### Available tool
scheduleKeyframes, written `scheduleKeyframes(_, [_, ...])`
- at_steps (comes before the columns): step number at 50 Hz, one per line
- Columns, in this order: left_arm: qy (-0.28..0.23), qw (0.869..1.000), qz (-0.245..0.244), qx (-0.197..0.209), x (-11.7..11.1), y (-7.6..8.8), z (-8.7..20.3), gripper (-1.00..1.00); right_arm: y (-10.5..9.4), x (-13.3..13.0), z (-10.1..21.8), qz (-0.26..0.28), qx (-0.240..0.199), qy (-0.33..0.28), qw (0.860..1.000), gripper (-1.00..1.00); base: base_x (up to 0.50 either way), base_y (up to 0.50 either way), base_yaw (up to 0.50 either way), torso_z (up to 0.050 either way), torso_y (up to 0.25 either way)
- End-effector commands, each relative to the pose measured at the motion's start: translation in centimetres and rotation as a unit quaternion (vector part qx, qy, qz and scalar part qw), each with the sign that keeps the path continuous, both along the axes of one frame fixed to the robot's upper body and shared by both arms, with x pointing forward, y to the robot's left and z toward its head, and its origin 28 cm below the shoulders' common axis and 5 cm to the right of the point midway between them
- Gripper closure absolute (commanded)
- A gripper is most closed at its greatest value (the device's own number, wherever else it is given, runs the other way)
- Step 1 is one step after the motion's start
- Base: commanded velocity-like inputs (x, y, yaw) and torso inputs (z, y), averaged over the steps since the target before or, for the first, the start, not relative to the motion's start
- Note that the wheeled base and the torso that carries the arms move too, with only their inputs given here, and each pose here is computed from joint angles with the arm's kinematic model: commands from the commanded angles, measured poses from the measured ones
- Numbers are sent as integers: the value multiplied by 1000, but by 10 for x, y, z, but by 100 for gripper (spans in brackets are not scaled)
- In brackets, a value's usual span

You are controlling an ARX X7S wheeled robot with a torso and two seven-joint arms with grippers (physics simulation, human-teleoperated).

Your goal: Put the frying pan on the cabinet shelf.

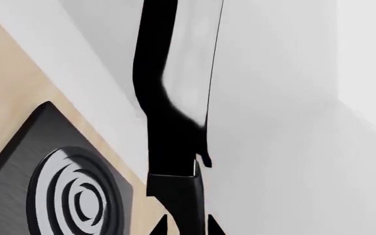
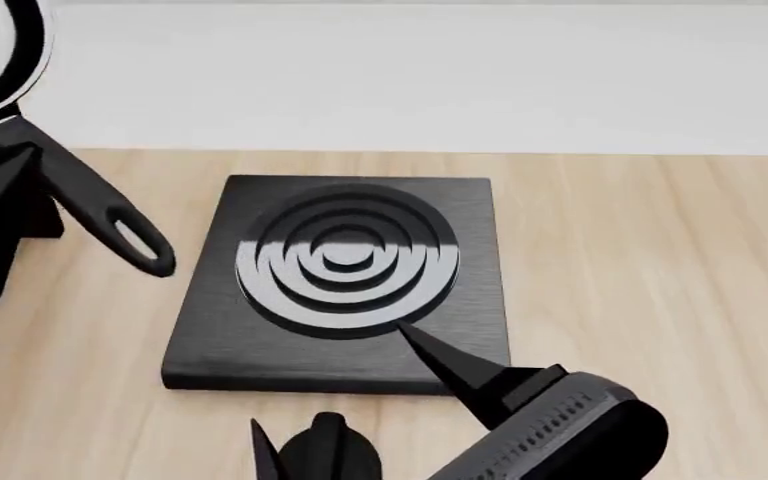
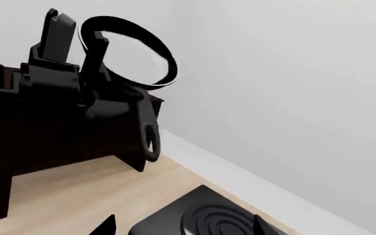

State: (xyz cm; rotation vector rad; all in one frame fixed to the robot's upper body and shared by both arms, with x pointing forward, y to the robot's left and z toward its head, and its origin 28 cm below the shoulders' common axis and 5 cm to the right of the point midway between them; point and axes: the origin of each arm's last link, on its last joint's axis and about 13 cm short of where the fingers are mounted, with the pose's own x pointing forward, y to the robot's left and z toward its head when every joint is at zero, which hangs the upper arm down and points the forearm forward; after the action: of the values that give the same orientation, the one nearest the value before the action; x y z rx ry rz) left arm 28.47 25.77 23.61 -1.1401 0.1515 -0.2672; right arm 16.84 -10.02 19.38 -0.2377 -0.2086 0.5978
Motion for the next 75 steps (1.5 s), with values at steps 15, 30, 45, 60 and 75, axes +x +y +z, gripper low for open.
scheduleKeyframes(15, [-15,980,61,-189,13,61,1,100,1,2,-1,1,14,3,1000,-100,0,0,0,1,2])
scheduleKeyframes(30, [-2,974,80,-213,14,71,-15,100,2,3,-2,6,14,6,1000,-100,0,0,0,0,1])
scheduleKeyframes(45, [3,972,92,-216,8,75,-28,100,5,3,-3,12,14,9,1000,-100,0,0,1,1,2])
scheduleKeyframes(60, [5,972,101,-213,3,79,-40,100,5,3,-4,14,13,15,1000,-100,0,0,4,0,2])
scheduleKeyframes(75, [-7,974,103,-200,-4,80,-41,-100,4,4,-7,13,14,17,1000,-100,0,0,4,-1,1])
